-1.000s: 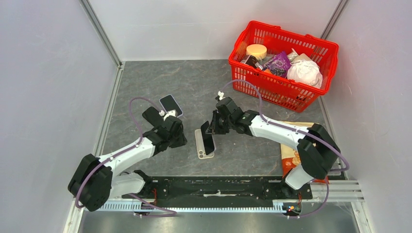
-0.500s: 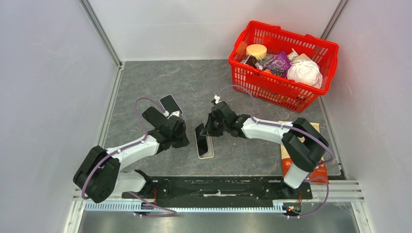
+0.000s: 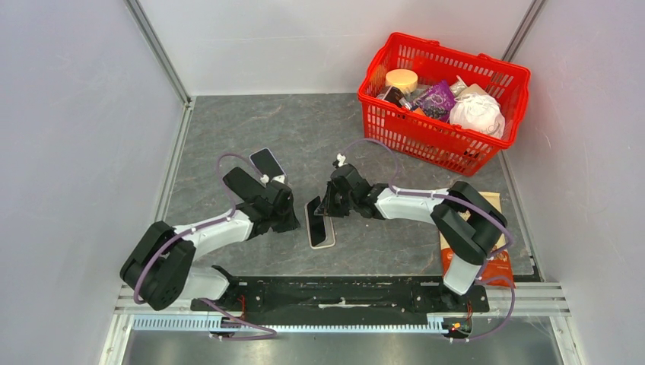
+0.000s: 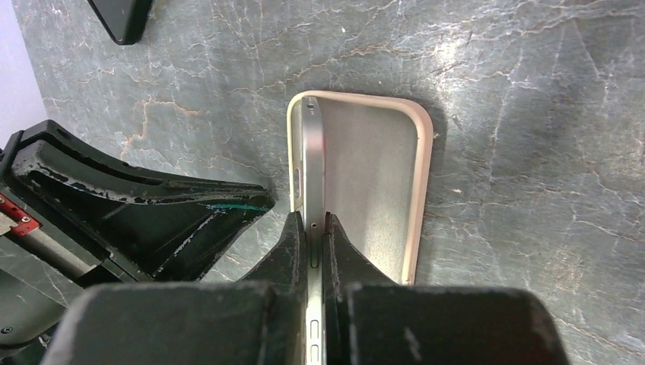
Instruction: Put the phone into the phone case
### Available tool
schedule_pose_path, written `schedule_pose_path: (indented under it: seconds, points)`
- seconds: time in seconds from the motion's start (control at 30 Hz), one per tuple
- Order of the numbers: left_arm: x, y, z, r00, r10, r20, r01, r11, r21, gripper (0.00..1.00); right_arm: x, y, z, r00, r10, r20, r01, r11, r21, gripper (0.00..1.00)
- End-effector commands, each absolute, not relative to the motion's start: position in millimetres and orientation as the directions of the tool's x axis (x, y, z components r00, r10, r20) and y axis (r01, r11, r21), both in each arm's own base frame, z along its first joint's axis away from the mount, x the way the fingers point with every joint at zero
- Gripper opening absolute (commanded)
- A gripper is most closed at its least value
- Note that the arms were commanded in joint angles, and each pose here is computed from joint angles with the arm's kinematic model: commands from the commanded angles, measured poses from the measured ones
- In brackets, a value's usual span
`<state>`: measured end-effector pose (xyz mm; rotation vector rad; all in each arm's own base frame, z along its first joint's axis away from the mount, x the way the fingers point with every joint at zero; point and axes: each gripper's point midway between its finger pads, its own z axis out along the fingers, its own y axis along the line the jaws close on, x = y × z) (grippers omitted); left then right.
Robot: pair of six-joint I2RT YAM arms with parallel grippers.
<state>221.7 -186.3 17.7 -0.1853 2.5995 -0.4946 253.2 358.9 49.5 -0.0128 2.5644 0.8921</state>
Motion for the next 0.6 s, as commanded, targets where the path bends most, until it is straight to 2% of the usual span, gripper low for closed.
schedule_pose_path:
  seconds: [0.0,0.33,0.47,0.5,0.57]
  points:
    - [228.6,-202.2,24.2,-0.869,-0.222,-0.442,-0.019,0.908,-0.419,0.11,257.2,366.5,54.5,-0.899,0.159,-0.409,-0.150,0.763,0.629,0.00]
    - [229.3,-213.5,23.3,-0.874,-0.208,-0.440,-0.003,0.906,-0.424,0.10,249.8,367.5,29.0,-0.930,0.162,-0.330,-0.124,0.708,0.696,0.00]
    - [230.0,-213.5,24.2,-0.871,-0.211,-0.445,-0.003,0.906,-0.423,0.10,251.4,358.6,18.6,-0.933,0.151,-0.326,-0.100,0.763,0.639,0.00]
    - [229.8,-213.3,24.5,-0.870,-0.211,-0.446,-0.002,0.906,-0.423,0.09,252.4,353.9,17.2,-0.932,0.145,-0.332,-0.096,0.785,0.612,0.02]
    - [229.6,-212.9,24.6,-0.870,-0.211,-0.446,-0.003,0.906,-0.423,0.09,254.9,346.4,18.8,-0.928,0.137,-0.346,-0.092,0.818,0.568,0.14]
